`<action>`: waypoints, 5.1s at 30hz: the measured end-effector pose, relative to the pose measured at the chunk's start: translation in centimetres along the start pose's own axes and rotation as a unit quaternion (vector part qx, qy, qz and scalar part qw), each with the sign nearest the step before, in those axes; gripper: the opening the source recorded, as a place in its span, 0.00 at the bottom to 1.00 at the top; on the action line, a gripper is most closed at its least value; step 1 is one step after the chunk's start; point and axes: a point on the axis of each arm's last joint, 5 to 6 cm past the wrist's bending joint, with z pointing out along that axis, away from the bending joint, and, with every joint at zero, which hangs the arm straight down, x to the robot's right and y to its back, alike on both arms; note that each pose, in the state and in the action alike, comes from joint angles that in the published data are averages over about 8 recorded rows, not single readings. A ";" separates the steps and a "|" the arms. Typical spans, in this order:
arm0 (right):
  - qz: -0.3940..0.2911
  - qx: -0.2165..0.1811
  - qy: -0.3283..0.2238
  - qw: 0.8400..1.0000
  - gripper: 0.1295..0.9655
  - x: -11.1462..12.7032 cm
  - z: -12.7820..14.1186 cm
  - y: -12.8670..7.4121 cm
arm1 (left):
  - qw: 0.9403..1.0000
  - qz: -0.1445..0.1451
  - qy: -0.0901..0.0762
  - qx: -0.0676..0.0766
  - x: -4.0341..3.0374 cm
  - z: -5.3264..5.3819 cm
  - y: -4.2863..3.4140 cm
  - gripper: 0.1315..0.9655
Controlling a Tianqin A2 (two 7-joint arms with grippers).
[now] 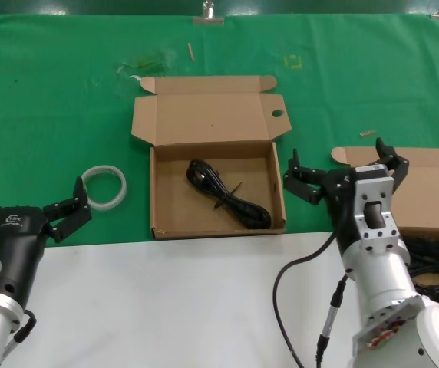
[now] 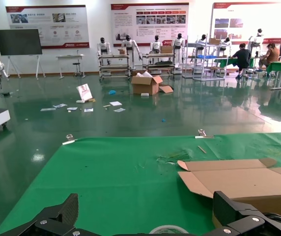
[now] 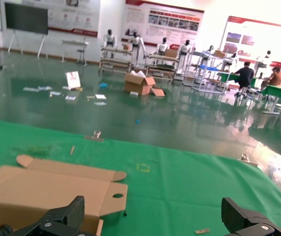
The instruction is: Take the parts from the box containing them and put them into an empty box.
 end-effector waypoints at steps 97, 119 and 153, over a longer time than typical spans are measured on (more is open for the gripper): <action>0.145 0.033 -0.019 0.989 1.00 4.5 -2.9 3.1 | 1.000 0.000 0.000 0.000 0.00 0.0 0.00 1.00; 0.145 0.033 -0.019 0.989 1.00 4.5 -2.9 3.1 | 1.000 0.000 0.000 0.000 0.00 0.0 0.00 1.00; 0.145 0.033 -0.019 0.989 1.00 4.5 -2.9 3.1 | 1.000 0.000 0.000 0.000 0.00 0.0 0.00 1.00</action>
